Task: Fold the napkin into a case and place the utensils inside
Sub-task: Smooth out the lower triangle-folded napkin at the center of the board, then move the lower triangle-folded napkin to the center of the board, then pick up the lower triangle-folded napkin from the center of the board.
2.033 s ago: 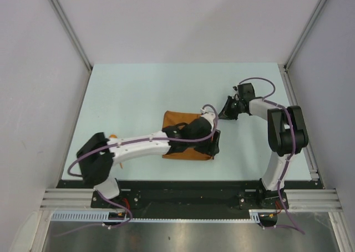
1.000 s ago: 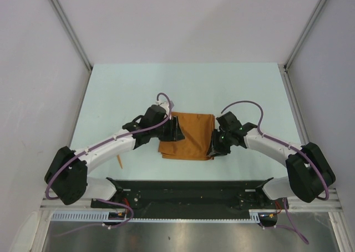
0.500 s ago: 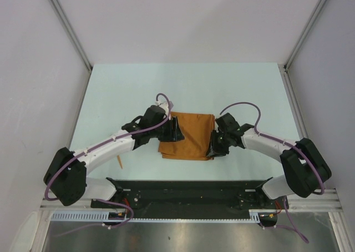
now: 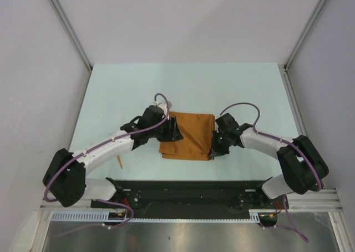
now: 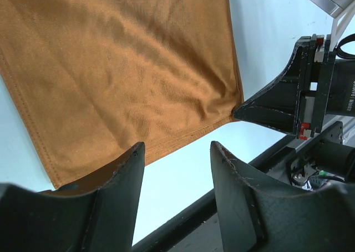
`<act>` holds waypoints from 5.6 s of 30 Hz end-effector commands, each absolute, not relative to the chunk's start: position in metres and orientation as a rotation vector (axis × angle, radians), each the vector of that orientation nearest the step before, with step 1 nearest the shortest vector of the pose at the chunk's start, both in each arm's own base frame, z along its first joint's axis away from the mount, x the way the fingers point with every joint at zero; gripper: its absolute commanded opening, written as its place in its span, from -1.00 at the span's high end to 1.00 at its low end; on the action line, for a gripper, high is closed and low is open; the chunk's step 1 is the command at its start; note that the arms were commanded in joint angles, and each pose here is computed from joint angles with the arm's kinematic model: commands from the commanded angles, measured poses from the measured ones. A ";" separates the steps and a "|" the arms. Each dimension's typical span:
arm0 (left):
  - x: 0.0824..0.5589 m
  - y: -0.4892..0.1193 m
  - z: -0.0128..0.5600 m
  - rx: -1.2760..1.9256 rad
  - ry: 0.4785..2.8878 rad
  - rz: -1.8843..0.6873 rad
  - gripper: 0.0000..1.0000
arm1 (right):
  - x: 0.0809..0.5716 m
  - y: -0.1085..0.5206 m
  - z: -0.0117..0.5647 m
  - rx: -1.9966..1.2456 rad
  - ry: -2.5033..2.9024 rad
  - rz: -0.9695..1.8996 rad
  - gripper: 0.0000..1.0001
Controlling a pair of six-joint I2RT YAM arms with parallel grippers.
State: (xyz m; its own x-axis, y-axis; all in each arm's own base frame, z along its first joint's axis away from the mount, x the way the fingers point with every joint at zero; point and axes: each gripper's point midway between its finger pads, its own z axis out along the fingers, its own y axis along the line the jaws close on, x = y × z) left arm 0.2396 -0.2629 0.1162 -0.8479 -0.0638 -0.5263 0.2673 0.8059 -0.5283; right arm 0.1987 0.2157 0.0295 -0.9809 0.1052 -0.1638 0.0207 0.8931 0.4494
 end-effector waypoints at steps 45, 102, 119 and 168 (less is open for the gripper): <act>0.213 -0.223 0.024 0.105 2.671 -0.705 0.20 | 0.369 0.167 0.051 0.219 2.595 0.776 0.07; 0.425 -0.225 0.079 0.782 2.355 -0.591 -0.55 | 0.251 0.259 0.078 -0.272 2.636 0.695 -0.49; 0.425 -0.216 0.095 0.151 2.423 -0.641 -0.56 | 0.207 0.203 0.016 -0.050 2.757 0.668 0.42; 0.377 -0.179 0.085 -0.041 2.546 -0.618 -0.08 | 0.225 0.352 0.037 -0.822 2.526 0.277 -0.26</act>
State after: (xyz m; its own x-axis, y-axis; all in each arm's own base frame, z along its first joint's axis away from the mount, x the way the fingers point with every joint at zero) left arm 0.3563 -0.1857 0.0343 -0.9403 -0.0048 -0.3404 0.1395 0.9067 -0.3980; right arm 0.2128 0.3419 0.0260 -0.7410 -0.5076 -0.4397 -0.5901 0.8047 0.0655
